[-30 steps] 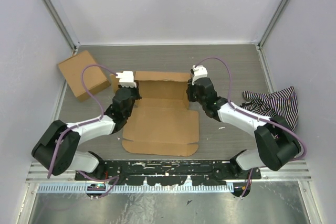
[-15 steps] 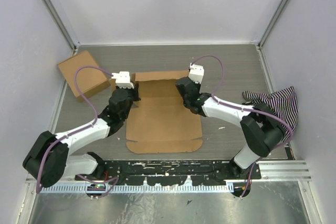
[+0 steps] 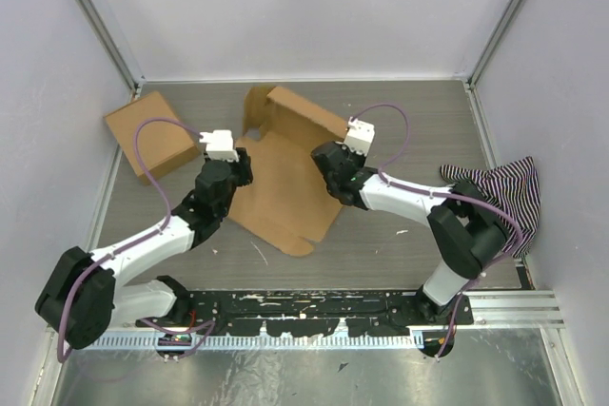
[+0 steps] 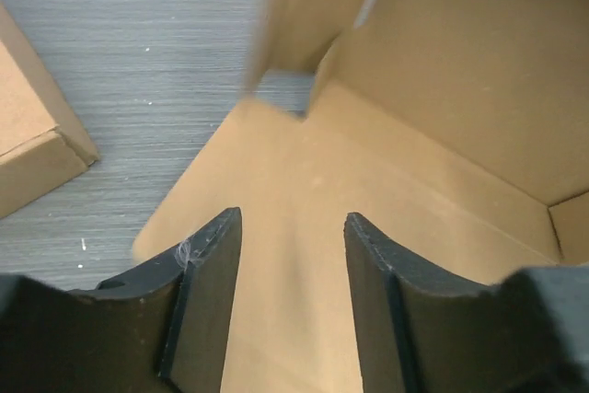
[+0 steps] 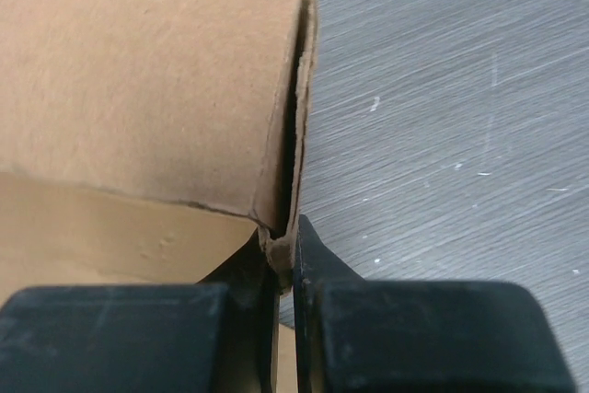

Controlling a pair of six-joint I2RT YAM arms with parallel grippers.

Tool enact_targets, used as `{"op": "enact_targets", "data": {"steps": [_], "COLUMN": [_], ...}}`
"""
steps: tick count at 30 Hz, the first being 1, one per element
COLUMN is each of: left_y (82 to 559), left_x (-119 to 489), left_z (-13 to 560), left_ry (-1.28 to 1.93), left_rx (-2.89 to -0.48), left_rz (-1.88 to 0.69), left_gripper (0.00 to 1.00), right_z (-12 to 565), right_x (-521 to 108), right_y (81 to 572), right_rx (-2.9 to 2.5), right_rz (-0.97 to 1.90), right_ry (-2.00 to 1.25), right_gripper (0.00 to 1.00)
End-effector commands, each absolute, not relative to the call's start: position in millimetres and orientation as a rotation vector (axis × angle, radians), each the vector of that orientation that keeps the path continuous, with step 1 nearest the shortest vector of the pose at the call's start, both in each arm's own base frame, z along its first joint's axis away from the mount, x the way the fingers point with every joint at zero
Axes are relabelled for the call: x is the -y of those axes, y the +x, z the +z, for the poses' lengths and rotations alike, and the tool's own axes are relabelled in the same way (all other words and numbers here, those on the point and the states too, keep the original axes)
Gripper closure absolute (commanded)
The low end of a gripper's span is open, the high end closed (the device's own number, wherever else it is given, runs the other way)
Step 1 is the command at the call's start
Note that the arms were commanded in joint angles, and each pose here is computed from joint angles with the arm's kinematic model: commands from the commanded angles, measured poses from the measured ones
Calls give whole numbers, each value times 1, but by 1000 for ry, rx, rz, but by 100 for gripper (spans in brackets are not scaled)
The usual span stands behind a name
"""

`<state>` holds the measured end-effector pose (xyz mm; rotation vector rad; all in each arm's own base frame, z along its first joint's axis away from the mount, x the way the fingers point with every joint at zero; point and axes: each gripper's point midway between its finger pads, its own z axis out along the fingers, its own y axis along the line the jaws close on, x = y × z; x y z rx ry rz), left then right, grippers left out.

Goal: Fold the paper box

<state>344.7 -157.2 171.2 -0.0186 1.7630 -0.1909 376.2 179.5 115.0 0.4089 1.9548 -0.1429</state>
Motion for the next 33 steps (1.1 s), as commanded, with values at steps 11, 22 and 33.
{"op": "enact_targets", "data": {"steps": [11, 22, 33], "left_y": [381, 448, 462], "left_x": [113, 114, 106], "left_z": [247, 172, 146], "left_ry": [-151, -133, -186], "left_rx": [-1671, -1775, -1731], "left_rz": [-44, -30, -177], "left_gripper": [27, 28, 31], "right_z": [140, 129, 123], "right_x": [-73, -69, -77], "right_y": [361, 376, 380], "right_rx": [-2052, -2032, -2048], "right_rz": [-140, -141, -83], "right_ry": [87, -42, -57], "right_gripper": [99, 99, 99]}}
